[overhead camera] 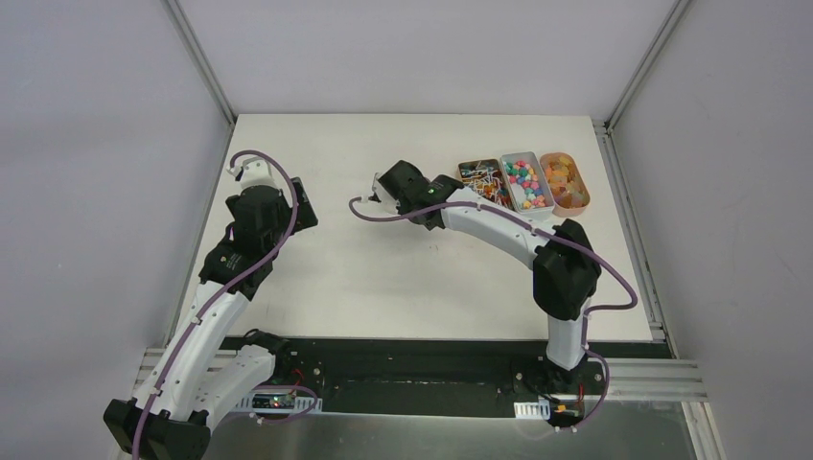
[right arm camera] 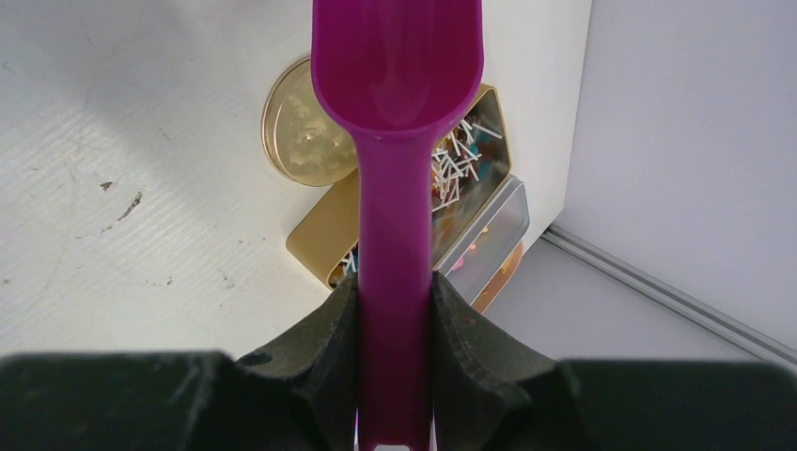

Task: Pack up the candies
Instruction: Place the fake candies in the packing bottle.

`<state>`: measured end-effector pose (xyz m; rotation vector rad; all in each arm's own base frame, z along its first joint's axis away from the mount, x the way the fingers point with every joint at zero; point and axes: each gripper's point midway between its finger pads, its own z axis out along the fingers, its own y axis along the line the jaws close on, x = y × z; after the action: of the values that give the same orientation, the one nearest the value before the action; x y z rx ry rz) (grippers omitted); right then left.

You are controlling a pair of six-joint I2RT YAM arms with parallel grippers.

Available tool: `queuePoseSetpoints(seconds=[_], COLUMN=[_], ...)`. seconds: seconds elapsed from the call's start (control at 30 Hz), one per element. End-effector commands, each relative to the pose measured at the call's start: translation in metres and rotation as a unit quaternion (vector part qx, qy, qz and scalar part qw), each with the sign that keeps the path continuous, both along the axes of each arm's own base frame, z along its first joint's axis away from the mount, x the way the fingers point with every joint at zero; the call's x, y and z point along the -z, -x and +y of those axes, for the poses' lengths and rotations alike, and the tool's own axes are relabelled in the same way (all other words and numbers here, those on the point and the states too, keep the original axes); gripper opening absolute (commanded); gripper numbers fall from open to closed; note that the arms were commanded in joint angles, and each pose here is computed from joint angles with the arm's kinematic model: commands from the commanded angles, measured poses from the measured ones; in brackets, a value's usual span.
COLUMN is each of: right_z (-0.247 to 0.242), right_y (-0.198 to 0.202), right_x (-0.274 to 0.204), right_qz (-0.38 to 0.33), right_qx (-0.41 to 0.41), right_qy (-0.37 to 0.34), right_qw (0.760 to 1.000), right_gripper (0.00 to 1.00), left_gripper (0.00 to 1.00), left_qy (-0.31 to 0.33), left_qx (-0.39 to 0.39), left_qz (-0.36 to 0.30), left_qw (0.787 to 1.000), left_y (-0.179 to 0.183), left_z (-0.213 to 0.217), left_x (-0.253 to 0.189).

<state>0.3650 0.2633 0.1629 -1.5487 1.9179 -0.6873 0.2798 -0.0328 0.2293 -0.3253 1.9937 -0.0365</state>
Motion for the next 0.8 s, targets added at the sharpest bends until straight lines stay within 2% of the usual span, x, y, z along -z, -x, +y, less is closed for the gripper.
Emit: queuePoseSetpoints(seconds=[0.0,0.23,0.4,0.6,0.77], right_z=[0.004,-0.002,-0.012,-0.045,-0.076], right_y=[-0.008,-0.003,0.002,0.003,0.001], right_x=[-0.029,-0.042,-0.056,-0.059,-0.059], right_qz=[-0.039,-0.045,-0.042,-0.018,0.02], right_qx=[0.004,0.007,0.021,0.066,0.128], right_qy=[-0.004,-0.026,-0.073,-0.118,-0.185], right_qw=[0.999,0.999,0.996,0.991,0.974], right_gripper=[0.0,0.0,0.0,0.0,0.0], left_gripper=[0.99,0.99,0.99,0.99,0.99], left_qy=[0.008,0.008,0.009,0.018,0.019], left_qx=[-0.004,-0.005,-0.004,-0.003,0.001], left_qz=[-0.034,-0.033,-0.033,-0.033,-0.031], left_qw=[0.999,0.999,0.999,0.999,0.999], left_y=[-0.002,-0.002,-0.002,-0.003,-0.003], left_z=[-0.001,-0.001,-0.001,-0.003,-0.005], left_x=[-0.025,-0.024,-0.025,-0.024,-0.023])
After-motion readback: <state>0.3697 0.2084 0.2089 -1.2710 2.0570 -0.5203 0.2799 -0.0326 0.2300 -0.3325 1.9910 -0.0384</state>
